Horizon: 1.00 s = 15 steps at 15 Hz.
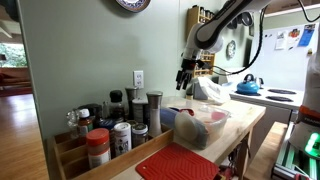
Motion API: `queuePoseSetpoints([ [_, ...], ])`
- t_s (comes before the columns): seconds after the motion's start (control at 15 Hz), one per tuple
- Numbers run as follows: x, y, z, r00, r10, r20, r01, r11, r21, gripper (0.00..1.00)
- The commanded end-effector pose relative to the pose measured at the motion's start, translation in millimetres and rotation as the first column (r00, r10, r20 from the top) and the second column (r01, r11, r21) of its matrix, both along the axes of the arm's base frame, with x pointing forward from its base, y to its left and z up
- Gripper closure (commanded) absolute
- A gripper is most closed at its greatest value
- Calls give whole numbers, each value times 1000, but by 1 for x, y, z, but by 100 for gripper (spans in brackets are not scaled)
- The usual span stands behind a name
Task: Put the blue cup in the storage box and put the orange cup in the blue cup
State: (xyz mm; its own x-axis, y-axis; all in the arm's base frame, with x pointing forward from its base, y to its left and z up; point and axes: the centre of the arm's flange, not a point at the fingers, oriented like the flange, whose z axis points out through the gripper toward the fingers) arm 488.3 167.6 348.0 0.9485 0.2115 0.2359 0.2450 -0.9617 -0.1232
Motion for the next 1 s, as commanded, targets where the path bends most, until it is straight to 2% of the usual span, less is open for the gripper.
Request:
queuePoseSetpoints([
  [0.0, -44, -83, 20, 991, -109, -78, 108, 994, -15, 0],
  [0.2, -77, -146, 7, 978, -110, -175, 104, 994, -42, 0],
  [0.33, -98, -170, -12, 961, -132, -245, 114, 990, -85, 0],
  [0.4, -108, -178, -24, 949, -123, -289, 103, 991, -81, 0],
  [0.67, -133, -176, -68, 909, -106, -403, 98, 994, -40, 0],
  [0.93, -134, -165, -92, 894, -75, -443, 84, 996, 2, 0],
])
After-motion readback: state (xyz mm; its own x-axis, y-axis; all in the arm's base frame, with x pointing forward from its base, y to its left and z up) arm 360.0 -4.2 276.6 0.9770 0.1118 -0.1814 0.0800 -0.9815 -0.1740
